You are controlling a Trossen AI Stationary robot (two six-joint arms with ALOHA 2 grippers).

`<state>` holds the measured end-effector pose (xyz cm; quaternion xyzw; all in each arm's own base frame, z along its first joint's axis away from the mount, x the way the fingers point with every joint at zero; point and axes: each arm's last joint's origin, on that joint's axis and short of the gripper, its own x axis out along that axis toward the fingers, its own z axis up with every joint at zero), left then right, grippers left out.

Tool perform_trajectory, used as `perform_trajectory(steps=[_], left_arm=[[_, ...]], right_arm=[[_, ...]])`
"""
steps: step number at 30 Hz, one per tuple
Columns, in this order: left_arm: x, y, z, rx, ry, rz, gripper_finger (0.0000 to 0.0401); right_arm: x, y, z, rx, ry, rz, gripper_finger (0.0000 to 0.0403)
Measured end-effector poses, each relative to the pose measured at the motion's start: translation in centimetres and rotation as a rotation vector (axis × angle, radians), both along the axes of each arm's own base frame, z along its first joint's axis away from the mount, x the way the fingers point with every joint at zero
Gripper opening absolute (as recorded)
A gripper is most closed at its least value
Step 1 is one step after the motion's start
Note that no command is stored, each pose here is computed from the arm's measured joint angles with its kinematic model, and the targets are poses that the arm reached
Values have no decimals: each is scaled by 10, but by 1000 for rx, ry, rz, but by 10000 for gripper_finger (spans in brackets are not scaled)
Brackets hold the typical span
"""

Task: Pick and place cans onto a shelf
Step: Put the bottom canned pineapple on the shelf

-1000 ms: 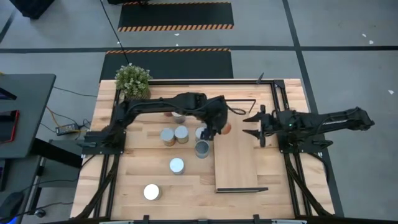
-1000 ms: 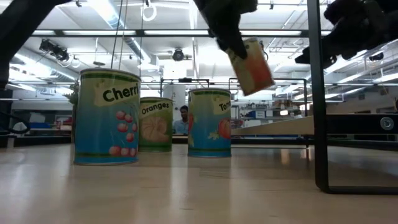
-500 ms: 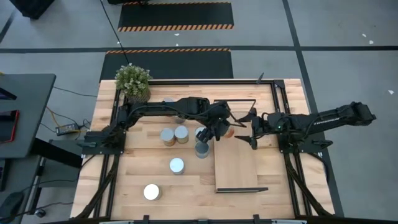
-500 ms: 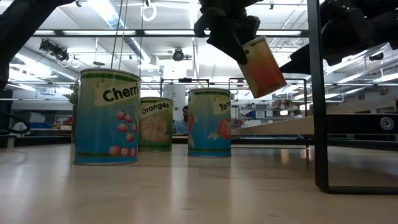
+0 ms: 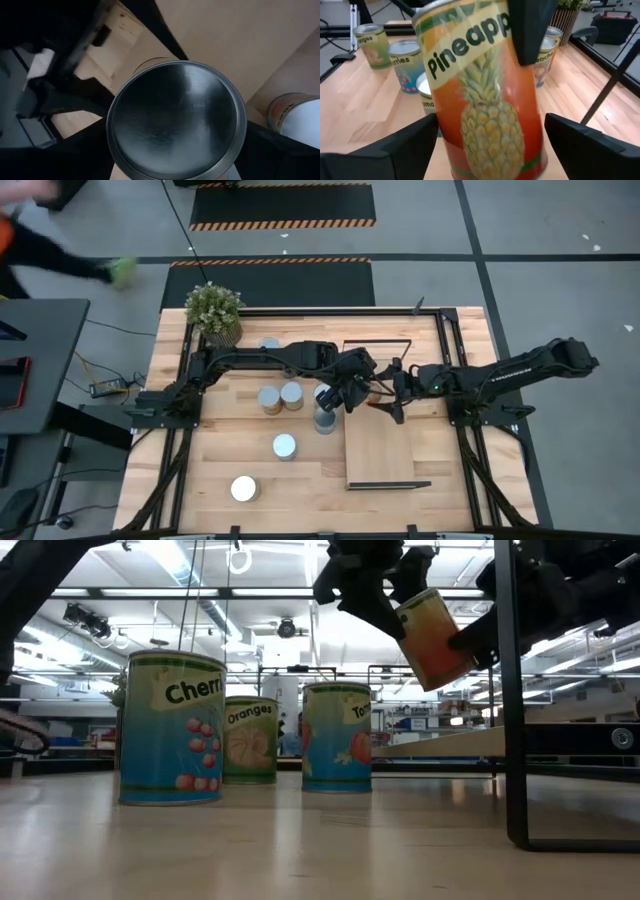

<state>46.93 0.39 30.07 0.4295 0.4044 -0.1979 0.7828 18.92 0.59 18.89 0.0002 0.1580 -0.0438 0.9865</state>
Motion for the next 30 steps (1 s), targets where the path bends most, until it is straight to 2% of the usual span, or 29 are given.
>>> perform_trajectory(steps=[6, 14, 23, 30], left_arm=[[1, 0, -2, 1, 1, -2, 321], [0, -2, -5, -1, 28, -3, 324], [4, -6, -1, -84, -32, 128, 390], [3, -22, -1, 39, -43, 188, 396]], right_arm=[[8, 0, -3, -7, -9, 1, 368], [19, 0, -3, -50, 26, 17, 327], [14, 0, 7, -63, -1, 12, 324], [2, 0, 8, -53, 59, 16, 324]])
